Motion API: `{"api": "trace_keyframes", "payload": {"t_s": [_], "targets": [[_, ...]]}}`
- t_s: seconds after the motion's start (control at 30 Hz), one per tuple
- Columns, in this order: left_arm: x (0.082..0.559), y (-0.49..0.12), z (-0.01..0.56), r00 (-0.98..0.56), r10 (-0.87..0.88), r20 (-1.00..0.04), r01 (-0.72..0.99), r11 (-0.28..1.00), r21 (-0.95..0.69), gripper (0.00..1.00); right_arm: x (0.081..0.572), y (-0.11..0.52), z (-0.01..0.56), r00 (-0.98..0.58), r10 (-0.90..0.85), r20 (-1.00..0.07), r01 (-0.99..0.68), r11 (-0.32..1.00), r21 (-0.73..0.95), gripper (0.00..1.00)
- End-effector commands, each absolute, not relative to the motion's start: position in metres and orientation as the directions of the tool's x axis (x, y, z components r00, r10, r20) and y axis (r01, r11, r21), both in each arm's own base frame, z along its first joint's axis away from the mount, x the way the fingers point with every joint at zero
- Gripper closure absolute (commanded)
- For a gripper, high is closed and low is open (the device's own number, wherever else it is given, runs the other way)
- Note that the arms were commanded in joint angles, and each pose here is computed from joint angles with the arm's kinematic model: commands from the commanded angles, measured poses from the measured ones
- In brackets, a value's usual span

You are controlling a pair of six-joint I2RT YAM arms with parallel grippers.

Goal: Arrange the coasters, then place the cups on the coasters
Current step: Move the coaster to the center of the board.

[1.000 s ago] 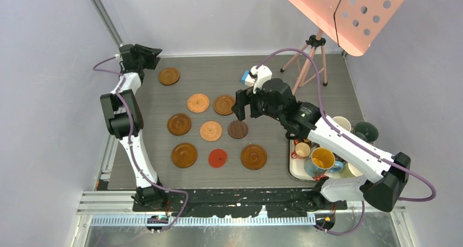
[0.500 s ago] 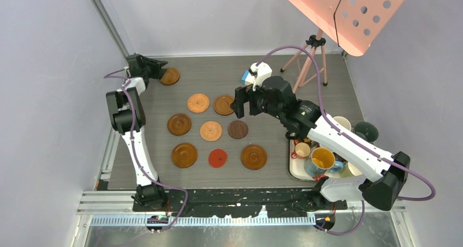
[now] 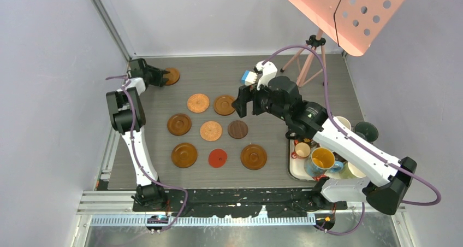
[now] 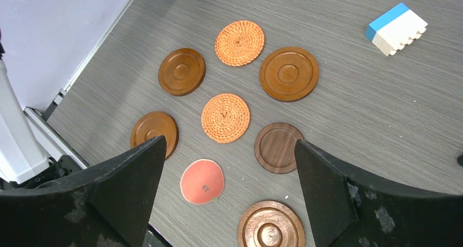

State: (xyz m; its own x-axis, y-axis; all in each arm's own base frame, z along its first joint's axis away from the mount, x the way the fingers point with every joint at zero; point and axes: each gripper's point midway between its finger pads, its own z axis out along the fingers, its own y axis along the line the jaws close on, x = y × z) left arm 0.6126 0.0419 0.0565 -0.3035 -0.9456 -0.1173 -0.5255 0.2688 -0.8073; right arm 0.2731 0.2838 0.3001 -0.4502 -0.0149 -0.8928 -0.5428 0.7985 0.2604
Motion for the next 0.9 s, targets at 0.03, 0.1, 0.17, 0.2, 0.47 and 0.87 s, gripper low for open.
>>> {"api": "trace_keyframes", "payload": {"t_s": [0.03, 0.1, 0.17, 0.2, 0.47, 0.87], "targets": [[0.604, 0.043, 0.054, -0.332, -0.936, -0.12, -0.553, 0.296, -0.779, 0.59, 0.266, 0.283, 0.329, -0.406, 0.06, -0.912, -0.563, 0.77, 0.301, 0.04], [0.601, 0.042, 0.052, -0.335, -0.936, -0.11, -0.565, 0.293, -0.771, 0.59, 0.265, 0.282, 0.331, -0.405, 0.065, -0.912, -0.563, 0.768, 0.304, 0.04], [0.599, 0.041, 0.051, -0.336, -0.936, -0.102, -0.577, 0.29, -0.764, 0.59, 0.264, 0.28, 0.332, -0.403, 0.07, -0.912, -0.563, 0.767, 0.307, 0.04], [0.597, 0.041, 0.05, -0.337, -0.937, -0.096, -0.584, 0.287, -0.76, 0.59, 0.263, 0.279, 0.333, -0.402, 0.073, -0.913, -0.563, 0.767, 0.309, 0.04], [0.581, 0.041, 0.049, -0.342, -0.936, -0.086, -0.63, 0.296, -0.718, 0.61, 0.261, 0.277, 0.333, -0.397, 0.085, -0.914, -0.561, 0.766, 0.315, 0.04], [0.544, 0.047, 0.058, -0.376, -0.913, -0.155, -0.695, 0.389, -0.605, 0.62, 0.255, 0.272, 0.333, -0.394, 0.1, -0.914, -0.565, 0.758, 0.326, 0.04]]}}
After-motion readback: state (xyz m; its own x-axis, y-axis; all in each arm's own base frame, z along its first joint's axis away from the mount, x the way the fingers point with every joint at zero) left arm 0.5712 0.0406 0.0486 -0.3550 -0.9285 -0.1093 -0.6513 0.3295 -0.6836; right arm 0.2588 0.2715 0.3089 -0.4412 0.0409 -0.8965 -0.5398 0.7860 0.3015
